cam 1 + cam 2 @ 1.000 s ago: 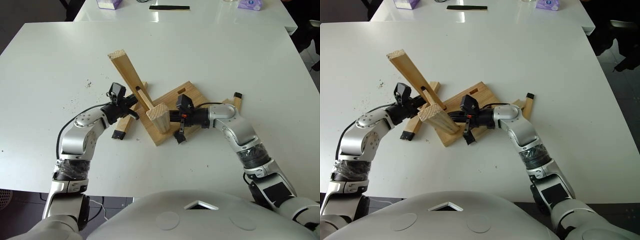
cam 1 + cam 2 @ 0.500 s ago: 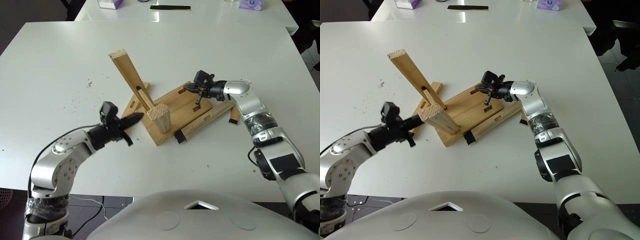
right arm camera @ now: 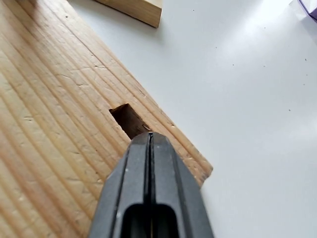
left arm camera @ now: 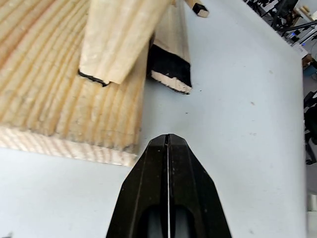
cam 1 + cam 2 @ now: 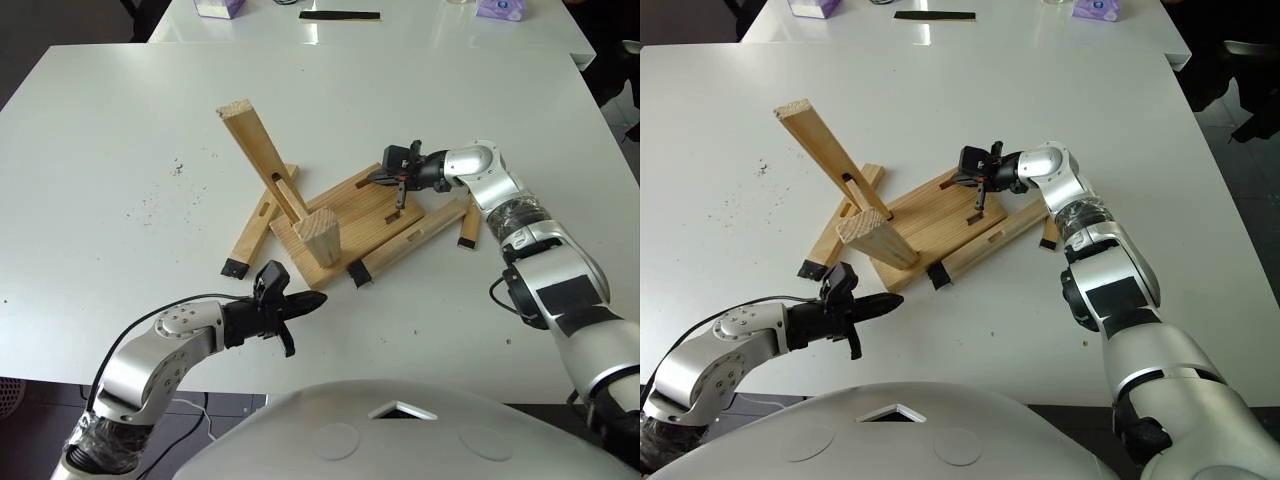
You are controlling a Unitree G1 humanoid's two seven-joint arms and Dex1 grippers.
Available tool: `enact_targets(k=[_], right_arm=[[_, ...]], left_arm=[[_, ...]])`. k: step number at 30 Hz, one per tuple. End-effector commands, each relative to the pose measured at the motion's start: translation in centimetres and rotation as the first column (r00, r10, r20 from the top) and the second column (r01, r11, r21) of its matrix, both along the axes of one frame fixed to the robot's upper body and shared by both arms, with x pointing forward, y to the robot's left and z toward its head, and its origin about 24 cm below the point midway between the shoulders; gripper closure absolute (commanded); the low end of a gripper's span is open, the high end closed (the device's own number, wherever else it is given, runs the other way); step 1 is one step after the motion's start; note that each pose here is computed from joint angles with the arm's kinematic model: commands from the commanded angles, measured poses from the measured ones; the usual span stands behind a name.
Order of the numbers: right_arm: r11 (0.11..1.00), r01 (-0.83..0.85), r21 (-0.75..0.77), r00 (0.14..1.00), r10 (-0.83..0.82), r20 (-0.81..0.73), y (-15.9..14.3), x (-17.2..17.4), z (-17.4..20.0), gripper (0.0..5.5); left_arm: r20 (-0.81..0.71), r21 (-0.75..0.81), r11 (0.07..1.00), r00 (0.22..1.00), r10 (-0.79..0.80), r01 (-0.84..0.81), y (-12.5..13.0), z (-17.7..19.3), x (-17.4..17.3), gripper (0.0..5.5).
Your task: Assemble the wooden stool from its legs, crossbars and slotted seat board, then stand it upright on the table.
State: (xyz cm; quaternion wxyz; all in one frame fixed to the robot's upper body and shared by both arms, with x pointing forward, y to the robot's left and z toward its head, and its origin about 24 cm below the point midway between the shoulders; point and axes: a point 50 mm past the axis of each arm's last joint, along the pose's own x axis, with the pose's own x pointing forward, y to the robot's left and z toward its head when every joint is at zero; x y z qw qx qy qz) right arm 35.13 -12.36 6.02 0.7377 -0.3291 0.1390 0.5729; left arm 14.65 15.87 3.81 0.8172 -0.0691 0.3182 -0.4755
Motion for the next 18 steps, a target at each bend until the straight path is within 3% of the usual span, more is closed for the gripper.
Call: enact_targets(k=[1, 8, 18], right_arm=[[0.992, -0.080, -0.093, 0.992, 0.070, -0.103, -0.2, -1.4, -2.2, 5.49], [0.973, -0.188, -0.138, 0.974, 0.166, -0.153, -1.1, -2.3, -2.3, 5.49], [0.945, -0.288, -0.154, 0.946, 0.255, -0.201, -2.5, -3.8, -1.8, 5.49]], left_arm=[[0.017, 0.062, 0.998, 1.000, 0.013, -0.014, 0.3, -0.6, 0.6, 5.50], [0.054, 0.107, 0.994, 0.999, 0.001, -0.007, 0.8, -0.4, 1.3, 5.50], [0.166, 0.111, 0.983, 0.978, 0.129, -0.148, 1.2, 0.3, 4.9, 5.50]])
